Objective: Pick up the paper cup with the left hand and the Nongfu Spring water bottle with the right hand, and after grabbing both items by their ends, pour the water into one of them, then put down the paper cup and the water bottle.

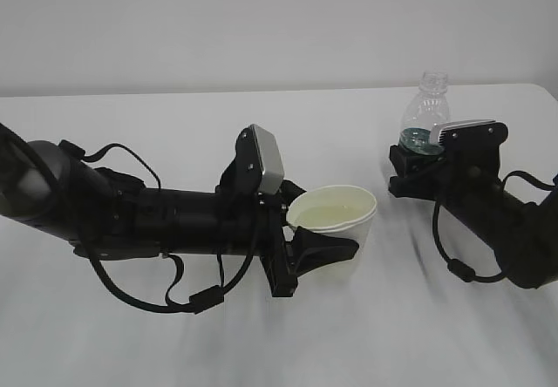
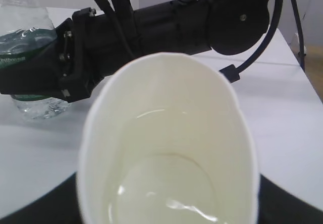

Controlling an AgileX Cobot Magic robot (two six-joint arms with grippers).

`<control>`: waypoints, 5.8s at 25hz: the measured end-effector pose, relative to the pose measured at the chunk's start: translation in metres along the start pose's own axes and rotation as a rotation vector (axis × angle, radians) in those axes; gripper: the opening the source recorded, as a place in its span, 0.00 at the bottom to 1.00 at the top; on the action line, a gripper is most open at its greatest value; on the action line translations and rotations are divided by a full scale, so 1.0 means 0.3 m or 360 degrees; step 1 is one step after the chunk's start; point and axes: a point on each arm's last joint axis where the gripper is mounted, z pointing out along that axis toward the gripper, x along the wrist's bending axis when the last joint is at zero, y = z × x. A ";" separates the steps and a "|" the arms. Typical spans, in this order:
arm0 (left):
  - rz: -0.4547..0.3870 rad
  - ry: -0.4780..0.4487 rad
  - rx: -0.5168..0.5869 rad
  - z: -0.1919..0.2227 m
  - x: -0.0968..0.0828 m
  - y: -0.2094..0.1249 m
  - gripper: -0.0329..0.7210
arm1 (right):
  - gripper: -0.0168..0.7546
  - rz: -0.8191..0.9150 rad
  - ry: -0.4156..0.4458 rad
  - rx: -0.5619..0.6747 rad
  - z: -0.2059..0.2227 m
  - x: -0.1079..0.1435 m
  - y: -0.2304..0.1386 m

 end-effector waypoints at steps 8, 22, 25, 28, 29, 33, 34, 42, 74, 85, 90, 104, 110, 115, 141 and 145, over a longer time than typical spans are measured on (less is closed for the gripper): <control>0.0003 0.0000 0.0000 0.000 0.000 0.000 0.58 | 0.72 0.0003 0.0000 0.0005 0.000 0.000 -0.004; 0.0003 0.0000 0.0000 0.000 0.000 0.000 0.58 | 0.81 -0.0031 0.0052 0.0003 0.000 0.010 -0.001; 0.0003 0.0000 0.0000 0.000 0.000 0.000 0.58 | 0.81 -0.0062 0.0051 -0.0032 -0.001 0.010 0.026; 0.0004 0.0000 0.0000 0.000 0.000 0.000 0.58 | 0.81 -0.0068 0.0051 -0.0045 -0.010 0.010 0.043; 0.0004 0.0000 0.0000 0.000 0.000 0.000 0.58 | 0.81 -0.0071 0.0051 -0.0041 -0.015 0.011 0.044; 0.0004 0.0000 0.0000 0.000 0.000 0.000 0.58 | 0.81 -0.0069 0.0052 -0.0001 -0.046 0.015 0.034; 0.0004 0.0000 0.0000 0.000 0.000 0.000 0.58 | 0.81 -0.0071 0.0053 0.0012 -0.057 0.016 0.031; 0.0004 0.0000 0.0000 0.000 0.000 0.000 0.58 | 0.81 -0.0077 0.0049 0.0038 -0.139 0.024 0.062; -0.0130 0.0440 -0.0019 -0.051 0.118 -0.010 0.58 | 0.81 -0.0077 0.0105 0.0007 -0.378 0.061 0.169; -0.0149 0.0536 0.0027 -0.123 0.183 -0.038 0.58 | 0.81 -0.0068 0.0119 0.0008 -0.378 0.064 0.168; -0.0196 0.0571 0.0066 -0.161 0.188 -0.072 0.58 | 0.80 -0.0070 0.0124 0.0008 -0.378 0.065 0.168; -0.0292 0.0766 0.0020 -0.320 0.260 -0.133 0.58 | 0.79 -0.0071 0.0127 0.0008 -0.378 0.065 0.168; -0.0284 0.0842 0.0006 -0.365 0.290 -0.141 0.58 | 0.79 -0.0071 0.0129 0.0008 -0.378 0.066 0.168; -0.0246 0.0903 0.0004 -0.391 0.309 -0.144 0.58 | 0.79 -0.0071 0.0129 0.0008 -0.378 0.066 0.168; -0.0303 0.1320 -0.0065 -0.443 0.370 -0.156 0.58 | 0.79 -0.0069 0.0130 0.0008 -0.378 0.066 0.168; -0.0332 0.1339 -0.0052 -0.442 0.371 -0.177 0.58 | 0.79 -0.0069 0.0130 0.0008 -0.378 0.066 0.168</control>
